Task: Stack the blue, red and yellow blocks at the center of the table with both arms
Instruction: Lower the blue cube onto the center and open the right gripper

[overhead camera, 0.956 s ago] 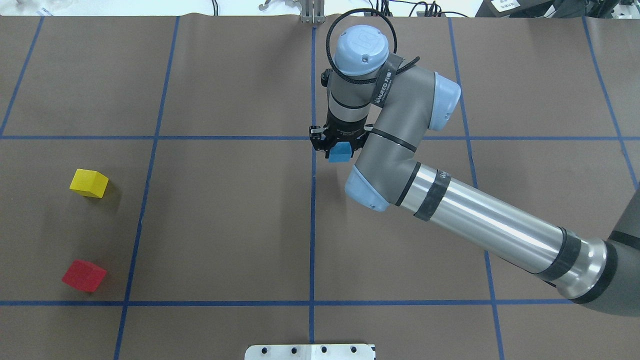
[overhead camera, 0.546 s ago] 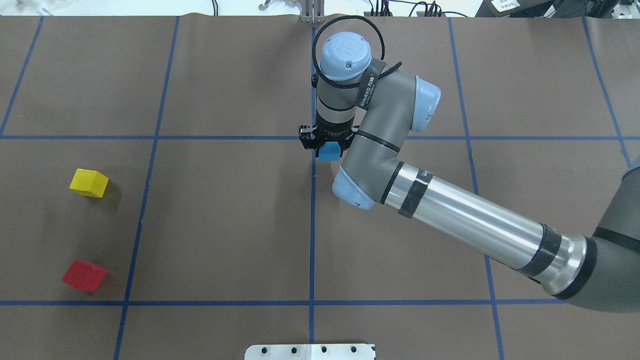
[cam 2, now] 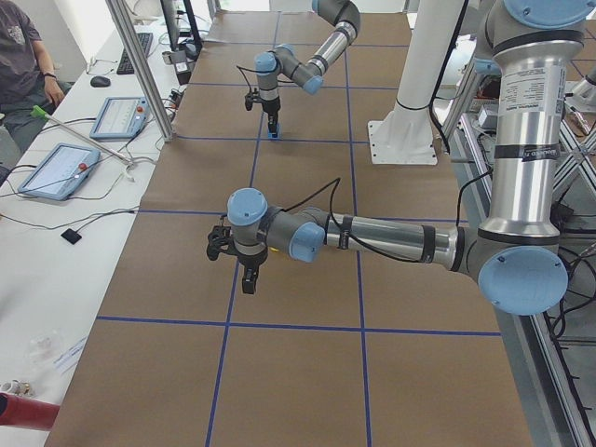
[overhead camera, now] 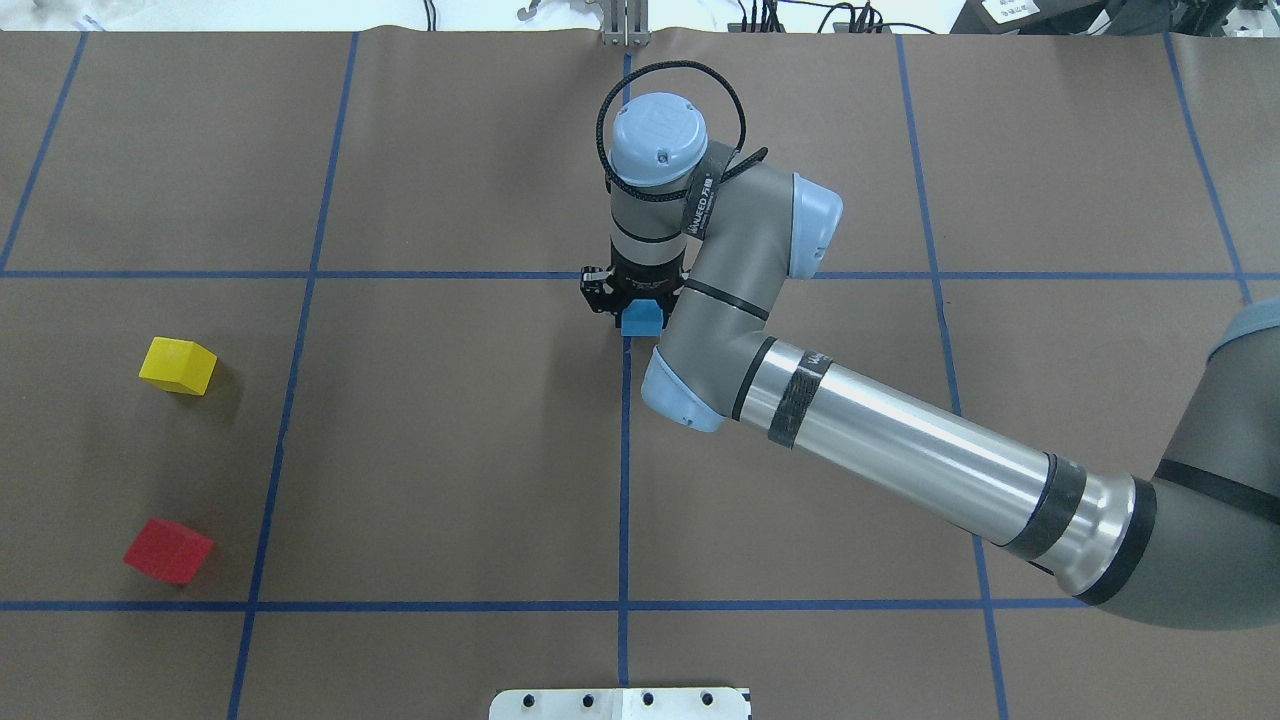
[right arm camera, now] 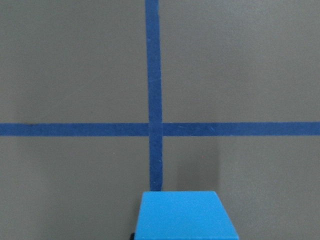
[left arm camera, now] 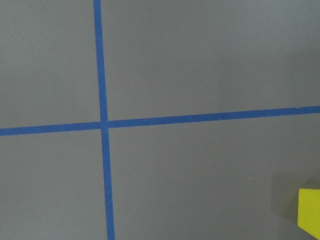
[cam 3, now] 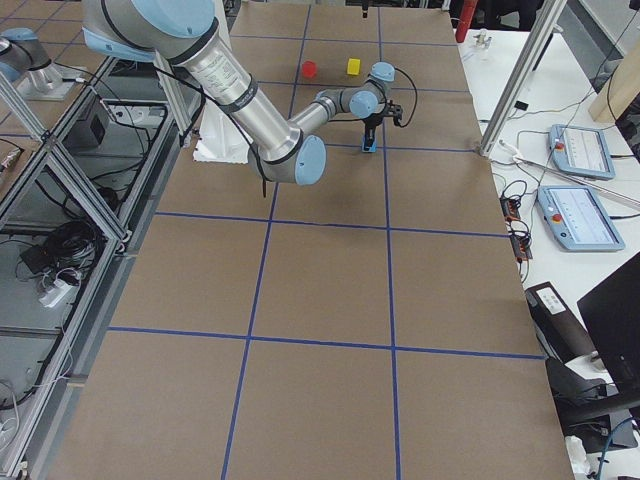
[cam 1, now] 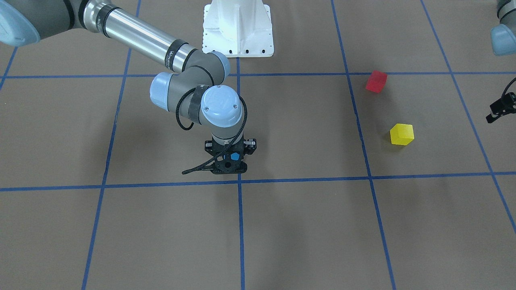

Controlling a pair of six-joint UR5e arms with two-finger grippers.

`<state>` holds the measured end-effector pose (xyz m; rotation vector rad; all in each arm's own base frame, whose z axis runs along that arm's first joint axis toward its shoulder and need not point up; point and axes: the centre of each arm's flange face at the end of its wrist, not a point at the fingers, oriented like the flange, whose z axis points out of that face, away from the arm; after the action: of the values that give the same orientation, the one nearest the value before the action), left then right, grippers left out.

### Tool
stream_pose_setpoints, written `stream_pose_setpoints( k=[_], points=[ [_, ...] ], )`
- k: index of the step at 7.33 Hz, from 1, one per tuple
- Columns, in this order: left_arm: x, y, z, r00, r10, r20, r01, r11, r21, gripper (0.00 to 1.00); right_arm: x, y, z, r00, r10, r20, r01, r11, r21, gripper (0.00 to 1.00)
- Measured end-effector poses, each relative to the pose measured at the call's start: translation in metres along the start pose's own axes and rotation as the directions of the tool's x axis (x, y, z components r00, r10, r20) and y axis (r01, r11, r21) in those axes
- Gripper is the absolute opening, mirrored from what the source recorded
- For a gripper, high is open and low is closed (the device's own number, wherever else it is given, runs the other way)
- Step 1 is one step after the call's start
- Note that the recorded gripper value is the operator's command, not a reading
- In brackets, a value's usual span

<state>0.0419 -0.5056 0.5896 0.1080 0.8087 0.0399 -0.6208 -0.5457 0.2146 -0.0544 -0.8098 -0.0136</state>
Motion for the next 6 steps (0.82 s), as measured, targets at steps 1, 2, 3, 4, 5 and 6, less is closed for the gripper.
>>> stream_pose_setpoints(
  k=[1, 2, 3, 4, 5, 6],
  points=[
    [0.0001, 0.0, 0.0003, 1.0, 0.0, 0.0, 0.0, 1.0, 0.0, 1.0, -0.001, 0.0025, 0.0041, 1.0, -0.003, -0.001, 0.003, 1.0, -0.004, 0.0],
    [0.0002, 0.0, 0.0002, 1.0, 0.001, 0.0, -0.001, 1.0, 0.0, 1.0, -0.0027, 0.006, 0.0078, 1.0, -0.008, -0.003, 0.008, 1.0, -0.007, 0.0],
    [0.0004, 0.0, 0.0001, 1.0, 0.001, 0.0, -0.001, 1.0, 0.0, 1.0, -0.0044, 0.0085, 0.0097, 1.0, -0.011, -0.004, 0.011, 1.0, -0.007, 0.0],
    [0.0005, 0.0, -0.0001, 1.0, 0.001, 0.0, -0.001, 1.0, 0.0, 1.0, -0.0058, 0.0097, 0.0102, 1.0, -0.013, -0.005, 0.013, 1.0, -0.006, 0.0],
    [0.0006, -0.0001, -0.0006, 1.0, 0.001, 0.0, -0.001, 1.0, 0.001, 1.0, -0.0068, 0.01, 0.0098, 1.0, -0.014, -0.005, 0.014, 1.0, -0.004, 0.0],
    [0.0004, -0.0001, -0.0008, 1.0, 0.001, 0.0, -0.001, 1.0, 0.002, 1.0, -0.0079, 0.0102, 0.0091, 1.0, -0.013, -0.003, 0.013, 1.0, -0.003, 0.0]
  ],
)
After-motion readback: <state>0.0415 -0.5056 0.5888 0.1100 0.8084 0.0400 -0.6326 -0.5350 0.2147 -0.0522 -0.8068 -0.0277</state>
